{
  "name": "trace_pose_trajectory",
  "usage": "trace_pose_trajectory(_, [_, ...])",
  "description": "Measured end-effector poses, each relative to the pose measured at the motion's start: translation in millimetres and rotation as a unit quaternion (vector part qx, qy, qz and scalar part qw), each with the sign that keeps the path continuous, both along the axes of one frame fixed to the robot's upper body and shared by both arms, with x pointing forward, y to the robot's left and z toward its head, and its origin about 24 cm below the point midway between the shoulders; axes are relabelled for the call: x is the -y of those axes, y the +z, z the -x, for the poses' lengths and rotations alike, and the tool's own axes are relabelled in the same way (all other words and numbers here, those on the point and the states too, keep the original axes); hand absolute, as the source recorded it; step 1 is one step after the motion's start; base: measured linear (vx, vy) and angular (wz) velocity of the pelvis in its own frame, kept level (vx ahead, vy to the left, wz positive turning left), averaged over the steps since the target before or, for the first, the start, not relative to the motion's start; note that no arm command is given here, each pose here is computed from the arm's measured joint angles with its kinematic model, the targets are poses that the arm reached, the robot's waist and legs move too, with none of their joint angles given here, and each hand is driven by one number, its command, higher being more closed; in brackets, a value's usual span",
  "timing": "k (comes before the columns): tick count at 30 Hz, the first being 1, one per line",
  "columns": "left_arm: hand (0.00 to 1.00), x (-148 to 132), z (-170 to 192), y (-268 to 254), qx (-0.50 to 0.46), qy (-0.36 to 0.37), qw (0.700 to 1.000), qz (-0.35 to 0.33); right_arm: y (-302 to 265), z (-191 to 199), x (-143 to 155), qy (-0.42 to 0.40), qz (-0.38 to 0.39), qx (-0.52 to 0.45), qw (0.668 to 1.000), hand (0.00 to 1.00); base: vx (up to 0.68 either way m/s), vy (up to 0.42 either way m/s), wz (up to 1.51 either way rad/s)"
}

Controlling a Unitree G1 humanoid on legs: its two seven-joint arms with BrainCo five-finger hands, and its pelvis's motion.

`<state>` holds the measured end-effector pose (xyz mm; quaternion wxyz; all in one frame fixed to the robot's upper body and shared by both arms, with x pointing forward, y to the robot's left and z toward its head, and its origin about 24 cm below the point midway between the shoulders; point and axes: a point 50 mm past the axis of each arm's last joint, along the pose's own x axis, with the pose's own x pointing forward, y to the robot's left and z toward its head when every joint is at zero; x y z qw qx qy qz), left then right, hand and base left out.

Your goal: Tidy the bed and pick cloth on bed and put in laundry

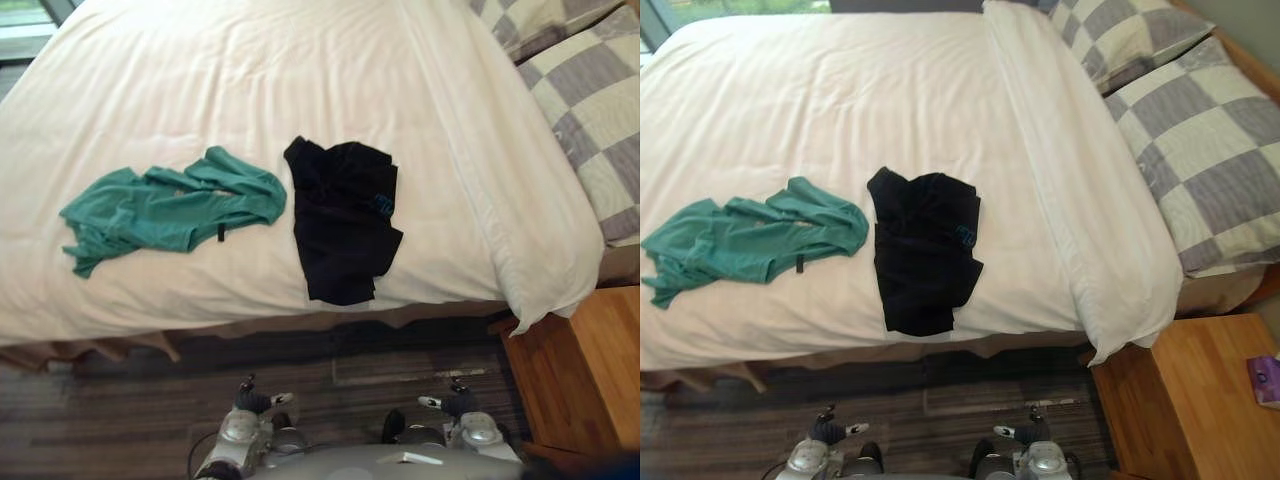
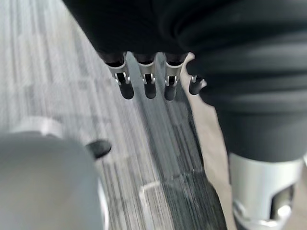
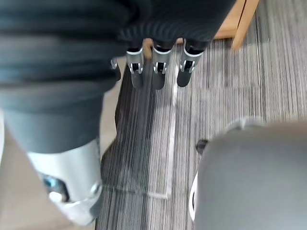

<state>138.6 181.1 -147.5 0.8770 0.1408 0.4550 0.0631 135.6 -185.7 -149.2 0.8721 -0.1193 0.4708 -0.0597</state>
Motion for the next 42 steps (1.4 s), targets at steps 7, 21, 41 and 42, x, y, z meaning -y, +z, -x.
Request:
trace_pose_trajectory(7, [0.00, -1.7, -10.5, 4.9, 0.018, -0.011, 1.000, -0.007, 2.5, -0.2, 28.0, -0.074, 0.020, -0.004, 0.997, 0.00, -0.11, 0.086, 0.16])
trace_pose_trajectory(21, [0.00, -38.0, 5.0, 3.5, -0.006, 0.011, 0.999, -0.046, -4.4, 11.0, 15.8, -0.045, 0.020, -0.036, 0.998, 0.00, 0.03, 0.438, -0.02])
trace_pose_trajectory(41, [0.00, -5.8, 9.3, -3.1, -0.009, 0.027, 1.000, -0.002, 1.0, -6.2, -24.9, 0.038, 0.011, 0.011, 0.999, 0.00, 0.00, 0.064, -0.16])
trace_pose_trajectory(42, [0.00, -6.4, 10.6, -3.4, -0.011, 0.029, 1.000, -0.002, 0.0, -3.0, -22.6, 0.022, 0.007, 0.008, 1.000, 0.00, 0.00, 0.089, 0.08])
